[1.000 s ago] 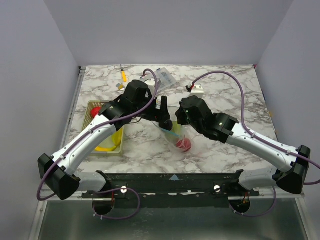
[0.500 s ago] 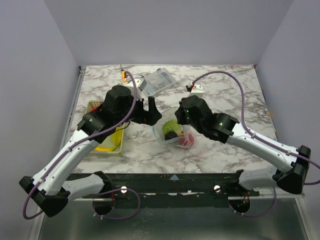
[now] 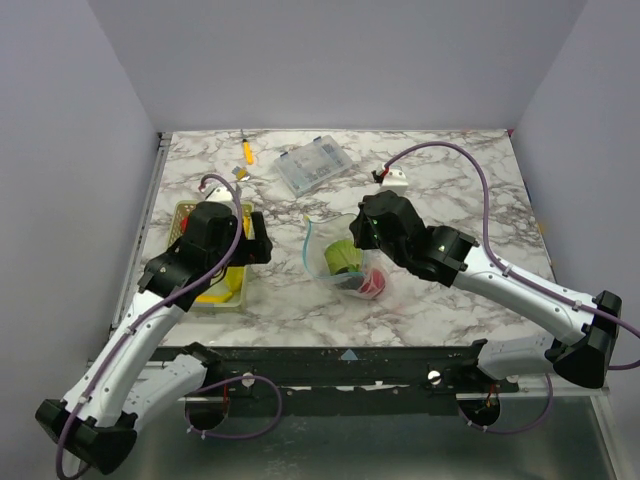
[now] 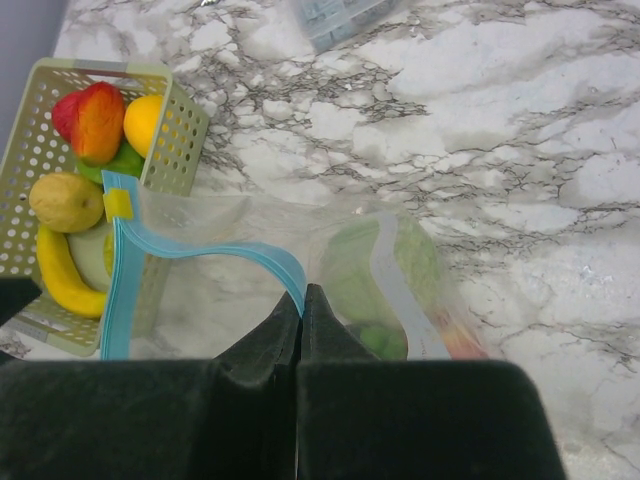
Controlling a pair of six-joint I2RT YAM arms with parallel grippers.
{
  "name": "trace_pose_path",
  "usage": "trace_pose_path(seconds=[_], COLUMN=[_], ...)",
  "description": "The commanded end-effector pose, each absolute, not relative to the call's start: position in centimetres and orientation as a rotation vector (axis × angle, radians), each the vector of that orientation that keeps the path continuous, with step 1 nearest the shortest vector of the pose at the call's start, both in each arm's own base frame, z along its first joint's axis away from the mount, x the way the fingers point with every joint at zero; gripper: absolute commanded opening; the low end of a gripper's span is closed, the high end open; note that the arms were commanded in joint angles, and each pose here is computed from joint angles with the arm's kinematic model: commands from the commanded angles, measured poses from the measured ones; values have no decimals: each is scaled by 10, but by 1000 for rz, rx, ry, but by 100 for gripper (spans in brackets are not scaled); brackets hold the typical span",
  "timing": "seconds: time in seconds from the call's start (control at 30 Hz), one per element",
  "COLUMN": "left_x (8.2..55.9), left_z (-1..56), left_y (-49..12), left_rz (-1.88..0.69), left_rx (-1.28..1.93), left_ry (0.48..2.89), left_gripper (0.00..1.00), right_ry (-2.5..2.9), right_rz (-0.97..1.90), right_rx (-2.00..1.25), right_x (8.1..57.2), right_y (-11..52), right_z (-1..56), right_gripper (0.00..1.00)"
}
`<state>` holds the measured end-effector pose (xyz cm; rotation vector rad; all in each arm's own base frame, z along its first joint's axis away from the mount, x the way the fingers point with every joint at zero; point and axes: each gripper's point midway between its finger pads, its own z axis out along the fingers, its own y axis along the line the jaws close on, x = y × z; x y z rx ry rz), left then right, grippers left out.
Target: Place the food in the zip-top bag and seal the zipper
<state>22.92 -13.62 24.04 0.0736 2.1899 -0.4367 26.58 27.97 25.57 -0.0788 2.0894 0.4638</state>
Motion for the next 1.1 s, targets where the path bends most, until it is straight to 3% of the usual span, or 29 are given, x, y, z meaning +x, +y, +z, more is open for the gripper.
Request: trace_pose_path(seconds=[0.0, 0.5, 0.8, 1.07], left_x=[237, 258, 265, 265], left_z=[190, 103, 69, 58], left_y=[-79, -44, -53, -44], left_rz=[-275, -327, -428, -428], left_rx=[-238, -695, -802, -872], left_ry=[2296, 2438, 2502, 2496], left_gripper=[94, 84, 83, 77], right_ry=[2053, 2046, 2041, 2042], right_rz=[514, 517, 509, 504], right_rx=[-51, -60, -56, -59], right_x=[267, 264, 263, 264], right_y=[281, 277, 272, 273], right_z=[269, 271, 271, 270], right_gripper=[1, 1, 1, 1])
